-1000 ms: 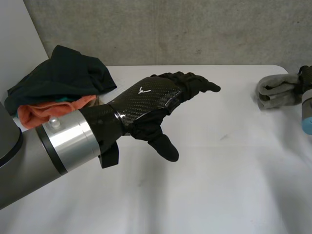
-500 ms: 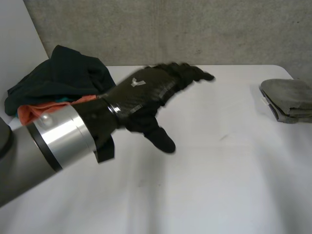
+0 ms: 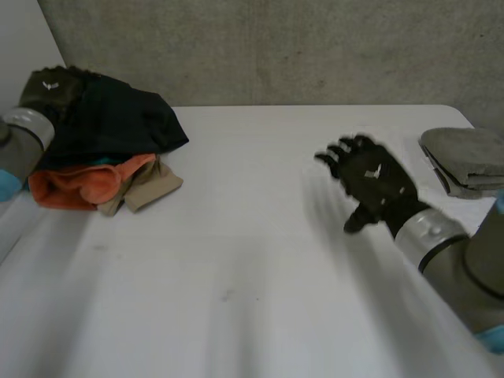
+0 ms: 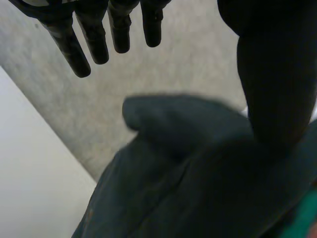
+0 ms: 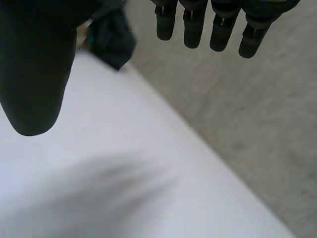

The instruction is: Fold the laundry.

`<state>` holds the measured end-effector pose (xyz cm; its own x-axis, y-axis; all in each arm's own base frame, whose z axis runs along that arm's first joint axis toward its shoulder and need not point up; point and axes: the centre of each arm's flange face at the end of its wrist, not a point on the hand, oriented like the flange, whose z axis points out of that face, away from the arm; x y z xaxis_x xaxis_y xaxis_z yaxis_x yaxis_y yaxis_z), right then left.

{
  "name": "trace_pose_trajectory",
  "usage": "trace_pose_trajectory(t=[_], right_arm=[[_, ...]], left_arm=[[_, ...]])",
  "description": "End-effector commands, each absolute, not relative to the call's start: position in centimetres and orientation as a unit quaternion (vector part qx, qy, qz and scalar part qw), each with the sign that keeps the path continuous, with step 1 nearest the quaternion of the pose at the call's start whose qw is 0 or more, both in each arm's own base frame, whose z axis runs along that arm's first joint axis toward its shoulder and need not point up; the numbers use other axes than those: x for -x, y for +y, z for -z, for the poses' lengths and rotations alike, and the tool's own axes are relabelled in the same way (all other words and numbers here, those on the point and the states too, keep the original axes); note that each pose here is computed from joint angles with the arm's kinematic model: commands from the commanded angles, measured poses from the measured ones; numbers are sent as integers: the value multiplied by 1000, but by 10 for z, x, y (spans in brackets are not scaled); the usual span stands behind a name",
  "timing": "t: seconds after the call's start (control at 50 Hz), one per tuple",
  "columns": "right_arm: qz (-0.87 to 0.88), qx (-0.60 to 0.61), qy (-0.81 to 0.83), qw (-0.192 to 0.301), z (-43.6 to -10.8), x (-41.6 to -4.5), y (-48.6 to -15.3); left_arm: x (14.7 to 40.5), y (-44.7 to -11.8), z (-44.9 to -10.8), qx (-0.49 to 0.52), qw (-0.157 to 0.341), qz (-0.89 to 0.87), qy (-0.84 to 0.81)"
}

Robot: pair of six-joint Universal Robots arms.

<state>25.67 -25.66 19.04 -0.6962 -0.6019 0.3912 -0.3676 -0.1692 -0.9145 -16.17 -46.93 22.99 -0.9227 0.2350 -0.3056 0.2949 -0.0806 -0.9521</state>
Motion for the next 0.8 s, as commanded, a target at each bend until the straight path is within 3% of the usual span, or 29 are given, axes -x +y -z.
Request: trace_pose_trajectory(t=[0.02, 0.1, 0.16, 0.24, 0.26, 0.32, 0.34, 0.4, 0.42, 0.52, 0.64, 0.7, 0.8], right_arm=[[632, 400, 662, 46, -164, -252, -255], [637, 393, 662, 40, -167, -249, -258], [647, 384, 658, 34, -176, -245, -261], [659, 373, 652, 33, -186, -242, -263], [661, 370, 652, 34, -188, -241, -263], [667, 360, 651, 40, -194, -241, -263], [668, 358, 651, 42, -195, -241, -262], [676, 345, 650, 43, -202, -238, -265], [677, 342, 650, 43, -203, -236, -266], [692, 310, 651, 38, -215, -226, -274], [707, 266, 654, 33, -229, -214, -282], [711, 251, 656, 31, -233, -209, -286], [710, 243, 660, 29, -232, -204, -290]], left_arm=[[150, -517, -169, -210, 34, 723, 657], [150, -521, -151, -212, 26, 711, 670], [154, -521, -161, -210, 33, 721, 659], [157, -513, -216, -180, 60, 762, 619], [159, -505, -244, -166, 64, 781, 599], [171, -486, -287, -151, 48, 818, 552], [181, -471, -315, -147, 23, 843, 517], [198, -444, -349, -146, -23, 866, 477], [210, -422, -366, -147, -59, 872, 464], [244, -357, -398, -142, -179, 863, 450], [300, -269, -379, -178, -317, 799, 480], [319, -243, -351, -208, -336, 766, 507], [343, -205, -249, -290, -322, 665, 608]])
